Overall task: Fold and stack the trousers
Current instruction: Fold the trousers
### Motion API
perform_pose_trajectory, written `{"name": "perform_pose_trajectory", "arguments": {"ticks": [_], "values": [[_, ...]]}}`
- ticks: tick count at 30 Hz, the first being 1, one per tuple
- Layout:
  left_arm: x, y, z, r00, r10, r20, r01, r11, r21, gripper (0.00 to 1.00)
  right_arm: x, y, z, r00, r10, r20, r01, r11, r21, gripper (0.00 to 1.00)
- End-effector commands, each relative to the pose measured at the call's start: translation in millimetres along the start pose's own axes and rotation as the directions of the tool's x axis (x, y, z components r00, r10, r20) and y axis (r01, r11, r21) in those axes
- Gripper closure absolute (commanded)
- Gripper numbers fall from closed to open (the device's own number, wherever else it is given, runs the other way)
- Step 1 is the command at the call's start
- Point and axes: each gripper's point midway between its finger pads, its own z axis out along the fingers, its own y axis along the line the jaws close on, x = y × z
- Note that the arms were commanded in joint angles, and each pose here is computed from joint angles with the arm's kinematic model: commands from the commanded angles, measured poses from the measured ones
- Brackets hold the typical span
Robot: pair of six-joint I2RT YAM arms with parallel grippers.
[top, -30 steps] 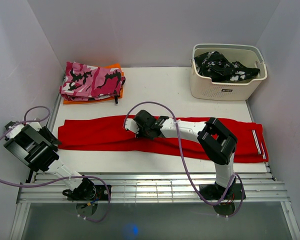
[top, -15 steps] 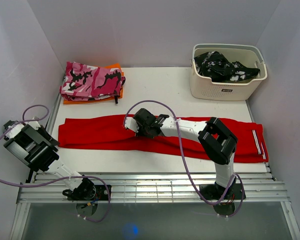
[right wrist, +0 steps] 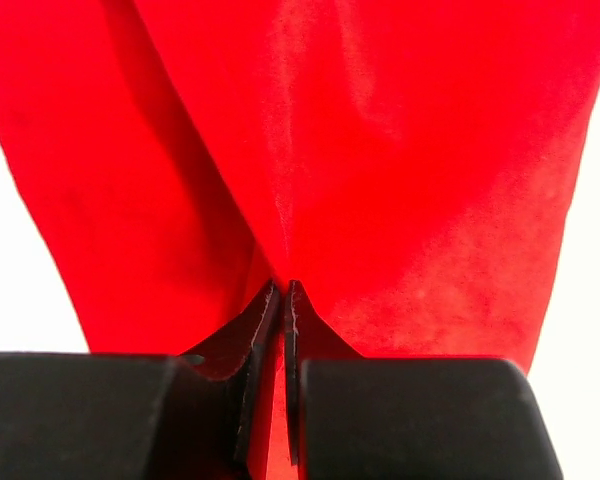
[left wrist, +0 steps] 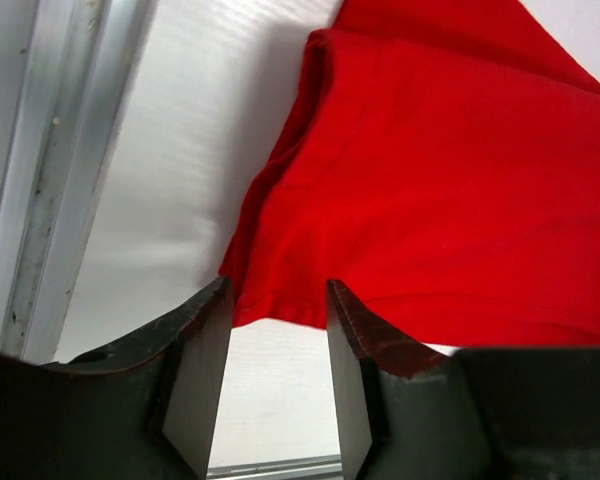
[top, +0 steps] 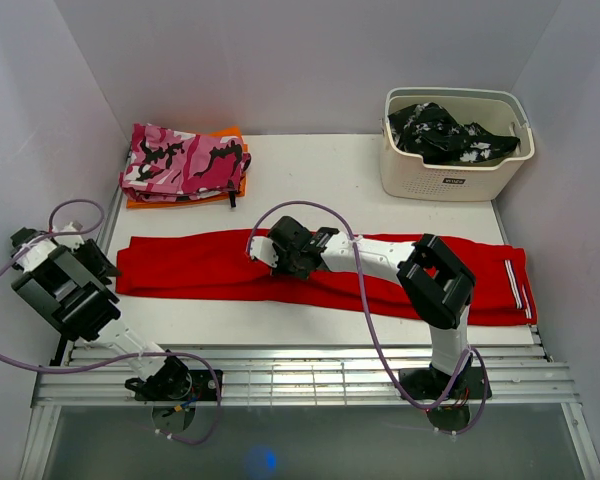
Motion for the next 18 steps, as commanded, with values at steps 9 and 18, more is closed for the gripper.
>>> {"name": "perform_pose_trajectory", "arguments": {"ticks": [9, 18], "values": [[-25, 1, 17, 0.993, 0.114, 0.041, -0.108, 0.986, -0.129, 0.45, 14, 27, 8, 1.0, 0.016, -0.02, -0.019, 0.993, -0.119, 0.92], [-6, -17, 41, 0.991, 0.135, -0.027, -0.136, 0.99, -0.038, 0.48, 28, 37, 17, 0.998, 0.012, -0.055, -0.02, 0.987, -0.158, 0.92]]}}
